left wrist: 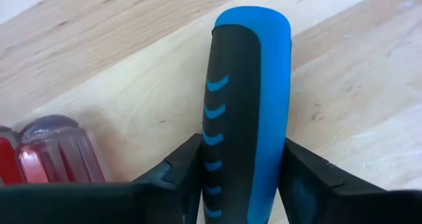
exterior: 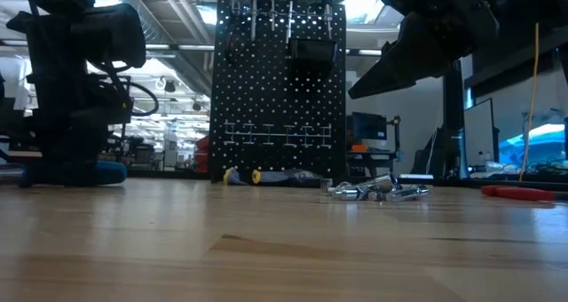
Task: Hang tools onto peg board
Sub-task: Hang the dark blue screwdriver on the pegboard
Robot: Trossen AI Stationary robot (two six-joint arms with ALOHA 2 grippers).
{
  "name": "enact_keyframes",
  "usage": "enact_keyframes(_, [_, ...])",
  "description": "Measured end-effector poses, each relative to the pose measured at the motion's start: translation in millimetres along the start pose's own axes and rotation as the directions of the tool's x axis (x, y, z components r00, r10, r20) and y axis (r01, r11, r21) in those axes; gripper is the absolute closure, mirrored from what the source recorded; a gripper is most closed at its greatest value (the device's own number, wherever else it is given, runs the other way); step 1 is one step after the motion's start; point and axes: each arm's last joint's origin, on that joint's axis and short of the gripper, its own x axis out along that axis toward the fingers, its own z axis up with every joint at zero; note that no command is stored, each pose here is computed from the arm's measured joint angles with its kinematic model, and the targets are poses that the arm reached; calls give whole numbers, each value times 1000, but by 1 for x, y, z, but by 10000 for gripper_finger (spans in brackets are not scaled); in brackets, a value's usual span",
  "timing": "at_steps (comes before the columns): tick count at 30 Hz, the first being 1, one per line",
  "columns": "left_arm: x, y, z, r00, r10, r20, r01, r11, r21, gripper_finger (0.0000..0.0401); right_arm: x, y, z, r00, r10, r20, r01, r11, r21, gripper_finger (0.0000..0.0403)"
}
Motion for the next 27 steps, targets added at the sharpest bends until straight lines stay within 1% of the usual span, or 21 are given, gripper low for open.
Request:
enact_keyframes(4, [0, 0, 0, 1000, 1, 0, -1, 1000, 27, 258, 0, 0, 0, 1000, 0, 0, 0, 1000, 0, 194])
enact_keyframes(17, [-1, 0, 0, 1000, 8, -5, -8, 1000, 29, 258, 0, 0, -1, 1000, -1, -6, 1, 1000, -2, 194])
enact_keyframes(22, [-10, -3, -1, 999, 26, -41, -23, 997, 70, 258, 0, 0, -3, 1000, -4, -28, 3, 1000, -9, 194])
enact_keyframes(27, [-21, -10, 5, 1000, 13, -13, -11, 996, 87, 258, 0, 0, -3, 1000, -4, -29, 4, 1000, -6, 194])
